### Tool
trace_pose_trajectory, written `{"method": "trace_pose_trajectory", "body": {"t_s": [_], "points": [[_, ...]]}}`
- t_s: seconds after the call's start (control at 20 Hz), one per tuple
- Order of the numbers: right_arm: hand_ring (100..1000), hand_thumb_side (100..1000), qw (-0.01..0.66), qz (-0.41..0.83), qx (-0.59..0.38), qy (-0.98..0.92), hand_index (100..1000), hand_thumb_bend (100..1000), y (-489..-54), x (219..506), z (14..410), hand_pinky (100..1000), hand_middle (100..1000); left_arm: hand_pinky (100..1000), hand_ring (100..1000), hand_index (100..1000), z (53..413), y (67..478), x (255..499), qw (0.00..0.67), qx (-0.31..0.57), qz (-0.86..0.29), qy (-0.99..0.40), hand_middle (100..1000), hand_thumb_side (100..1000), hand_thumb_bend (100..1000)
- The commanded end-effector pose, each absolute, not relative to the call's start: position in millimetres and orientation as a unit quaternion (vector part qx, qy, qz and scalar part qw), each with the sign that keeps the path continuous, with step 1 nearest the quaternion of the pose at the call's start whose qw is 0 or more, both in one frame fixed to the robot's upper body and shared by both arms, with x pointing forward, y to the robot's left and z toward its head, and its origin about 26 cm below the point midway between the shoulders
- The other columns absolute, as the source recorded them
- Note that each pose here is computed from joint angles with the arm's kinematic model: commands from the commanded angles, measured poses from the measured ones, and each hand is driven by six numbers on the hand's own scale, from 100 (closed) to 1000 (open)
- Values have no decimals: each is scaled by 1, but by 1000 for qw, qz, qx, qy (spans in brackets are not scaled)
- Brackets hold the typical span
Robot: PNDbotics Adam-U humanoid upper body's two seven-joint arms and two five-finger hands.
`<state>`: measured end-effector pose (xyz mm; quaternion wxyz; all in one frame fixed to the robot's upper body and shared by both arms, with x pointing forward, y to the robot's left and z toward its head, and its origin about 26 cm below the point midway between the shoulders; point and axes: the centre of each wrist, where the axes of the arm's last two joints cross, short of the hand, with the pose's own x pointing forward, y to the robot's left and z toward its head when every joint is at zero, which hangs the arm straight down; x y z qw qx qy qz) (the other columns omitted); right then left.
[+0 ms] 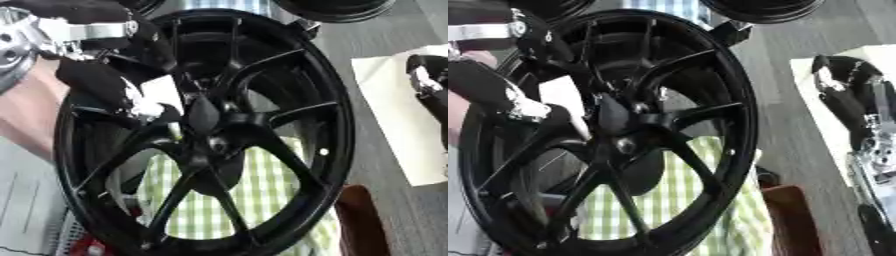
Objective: Pull the pin out of the wheel hub.
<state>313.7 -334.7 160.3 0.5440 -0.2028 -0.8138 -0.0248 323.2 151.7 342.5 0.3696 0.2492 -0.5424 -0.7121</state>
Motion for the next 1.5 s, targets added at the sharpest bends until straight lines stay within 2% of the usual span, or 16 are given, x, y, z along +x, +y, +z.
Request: {"method": "trace_pose_trajectory", "body": {"t_s": [0.05, 0.45, 0.85, 1.15, 1.25, 1.4, 1.45, 1.5], "points": [[757, 430, 533, -24, -205, -820, 698, 273, -336, 313, 168, 823, 612, 749, 699, 785, 349, 159, 323, 406, 255, -709, -517, 674, 503, 515], [754, 431, 534, -32, -203, -820, 696, 272, -336, 313, 167, 822, 608, 741, 704, 797, 341, 160, 341, 436, 245, -721, -481, 682, 523, 512], [752, 432, 535, -36, -203, -819, 694, 272, -336, 313, 166, 821, 606, 722, 665, 767, 341, 158, 345, 438, 235, -720, -484, 637, 487, 464], [752, 434, 538, -40, -204, -817, 694, 271, -337, 313, 164, 821, 606, 671, 554, 668, 343, 157, 341, 437, 227, -709, -504, 521, 338, 329], [752, 434, 539, -41, -205, -816, 694, 271, -337, 313, 164, 821, 606, 654, 531, 645, 347, 158, 335, 431, 222, -706, -516, 499, 306, 296], [752, 435, 539, -41, -205, -816, 694, 271, -337, 313, 163, 821, 606, 623, 483, 587, 356, 164, 321, 424, 222, -694, -538, 448, 207, 238], [752, 436, 540, -42, -205, -815, 695, 269, -338, 313, 163, 822, 606, 596, 439, 523, 359, 166, 317, 423, 224, -689, -545, 387, 150, 223], [752, 436, 540, -42, -206, -815, 695, 269, -338, 313, 163, 822, 606, 596, 439, 523, 361, 168, 314, 422, 225, -683, -551, 387, 150, 223]]}}
